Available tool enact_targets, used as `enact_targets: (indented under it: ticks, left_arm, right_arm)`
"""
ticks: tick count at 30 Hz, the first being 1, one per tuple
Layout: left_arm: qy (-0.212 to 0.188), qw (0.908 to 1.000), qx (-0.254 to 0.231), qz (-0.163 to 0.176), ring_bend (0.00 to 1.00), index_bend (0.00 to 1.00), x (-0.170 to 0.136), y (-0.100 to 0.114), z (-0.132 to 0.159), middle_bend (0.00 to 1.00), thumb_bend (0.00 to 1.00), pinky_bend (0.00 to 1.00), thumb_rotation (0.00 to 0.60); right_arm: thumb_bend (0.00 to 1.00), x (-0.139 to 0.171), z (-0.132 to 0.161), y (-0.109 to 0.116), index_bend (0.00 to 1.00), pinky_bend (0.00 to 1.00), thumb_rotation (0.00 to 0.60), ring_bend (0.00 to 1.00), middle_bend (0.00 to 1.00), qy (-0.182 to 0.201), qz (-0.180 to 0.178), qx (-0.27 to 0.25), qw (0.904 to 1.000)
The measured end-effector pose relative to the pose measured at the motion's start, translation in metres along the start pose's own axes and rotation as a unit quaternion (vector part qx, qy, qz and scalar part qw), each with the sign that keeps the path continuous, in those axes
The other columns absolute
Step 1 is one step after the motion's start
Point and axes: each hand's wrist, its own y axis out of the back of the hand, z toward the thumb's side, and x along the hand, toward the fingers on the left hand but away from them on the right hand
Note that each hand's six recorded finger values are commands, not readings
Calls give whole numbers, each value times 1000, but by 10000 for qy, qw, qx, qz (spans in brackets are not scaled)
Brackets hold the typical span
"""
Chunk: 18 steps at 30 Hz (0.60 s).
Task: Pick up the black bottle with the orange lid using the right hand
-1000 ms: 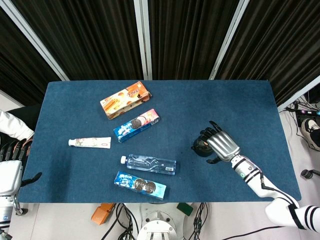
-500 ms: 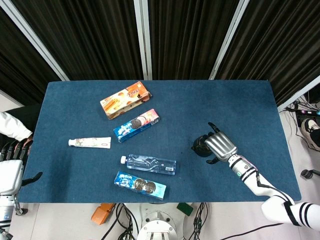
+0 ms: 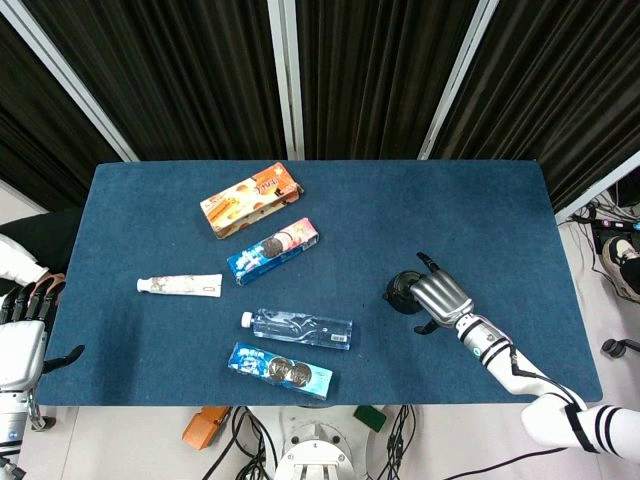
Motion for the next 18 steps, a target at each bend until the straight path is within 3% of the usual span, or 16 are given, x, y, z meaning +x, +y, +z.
enact_targets:
  ticks: [8,12,18]
  left_arm:
    - [4,10000,-4,16,0,93,2,1,-1,37,140,0,600]
    - [-19,10000,-2,7,0,93,2,0,0,37,141,0,600]
    - [-22,10000,10,-3,0,93,3,0,0,37,141,0,600]
  right_arm:
    - [0,0,0,-1,899,0,537,785,775,-18,82,-166,9998]
    - [0,-3,2,3,978,56,542,870,850,-8,38,-373,9993]
    - [0,-8,2,10,1000,148,560,966,941,7,-7,-730,9973]
